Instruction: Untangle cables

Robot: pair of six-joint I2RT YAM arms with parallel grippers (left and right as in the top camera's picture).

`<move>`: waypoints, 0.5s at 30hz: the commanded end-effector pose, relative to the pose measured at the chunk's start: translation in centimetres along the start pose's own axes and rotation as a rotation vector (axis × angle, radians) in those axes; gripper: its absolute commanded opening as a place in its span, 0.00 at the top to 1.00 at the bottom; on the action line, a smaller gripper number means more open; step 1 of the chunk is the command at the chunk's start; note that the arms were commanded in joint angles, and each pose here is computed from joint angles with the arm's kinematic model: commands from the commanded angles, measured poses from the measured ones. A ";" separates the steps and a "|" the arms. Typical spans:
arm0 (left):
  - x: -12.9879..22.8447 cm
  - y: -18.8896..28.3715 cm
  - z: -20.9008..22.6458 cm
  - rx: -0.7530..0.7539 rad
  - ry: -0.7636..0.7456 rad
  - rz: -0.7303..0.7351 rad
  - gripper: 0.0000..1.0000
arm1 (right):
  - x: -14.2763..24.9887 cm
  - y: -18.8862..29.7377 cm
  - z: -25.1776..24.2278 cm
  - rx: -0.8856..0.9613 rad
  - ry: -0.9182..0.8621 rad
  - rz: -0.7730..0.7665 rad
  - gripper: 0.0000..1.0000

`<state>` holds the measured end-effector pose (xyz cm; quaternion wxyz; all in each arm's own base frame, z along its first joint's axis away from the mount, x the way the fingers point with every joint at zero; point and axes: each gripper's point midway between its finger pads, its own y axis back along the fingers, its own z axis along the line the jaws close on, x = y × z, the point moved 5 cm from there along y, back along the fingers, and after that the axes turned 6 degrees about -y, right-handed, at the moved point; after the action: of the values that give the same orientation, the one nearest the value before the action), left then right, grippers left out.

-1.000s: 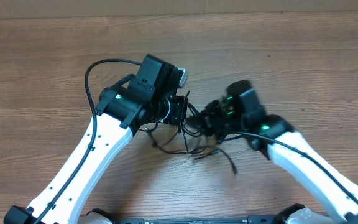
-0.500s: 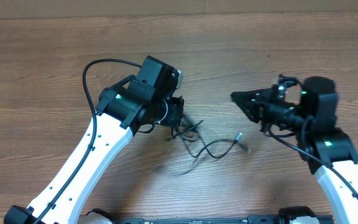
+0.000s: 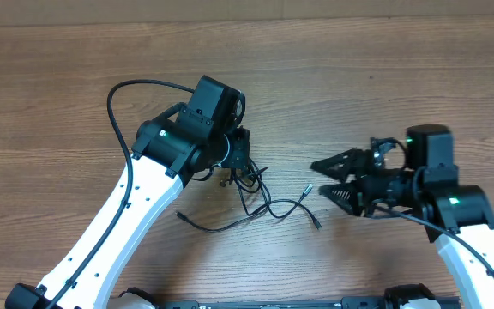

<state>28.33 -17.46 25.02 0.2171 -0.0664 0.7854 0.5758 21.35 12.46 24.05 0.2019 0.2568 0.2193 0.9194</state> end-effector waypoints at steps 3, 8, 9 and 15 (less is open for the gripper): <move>0.0 0.8 -0.9 0.034 0.009 -0.021 0.95 | -0.2 -1.9 0.4 0.058 -0.029 -0.093 0.35; 0.0 0.8 -0.9 0.034 0.009 -0.020 0.96 | 0.0 -5.1 0.7 0.105 -0.069 -0.137 0.34; 0.0 0.8 -0.9 0.034 0.009 -0.020 0.96 | 0.0 -5.9 0.7 0.109 -0.078 -0.134 0.34; 0.0 0.8 -0.9 0.034 0.010 -0.021 0.96 | -0.7 -10.6 1.8 0.083 -0.124 -0.086 0.36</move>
<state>28.11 -17.86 25.04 0.2142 -0.0654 0.7895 0.5714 24.52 20.24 20.78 0.2231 0.2750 0.2605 0.8982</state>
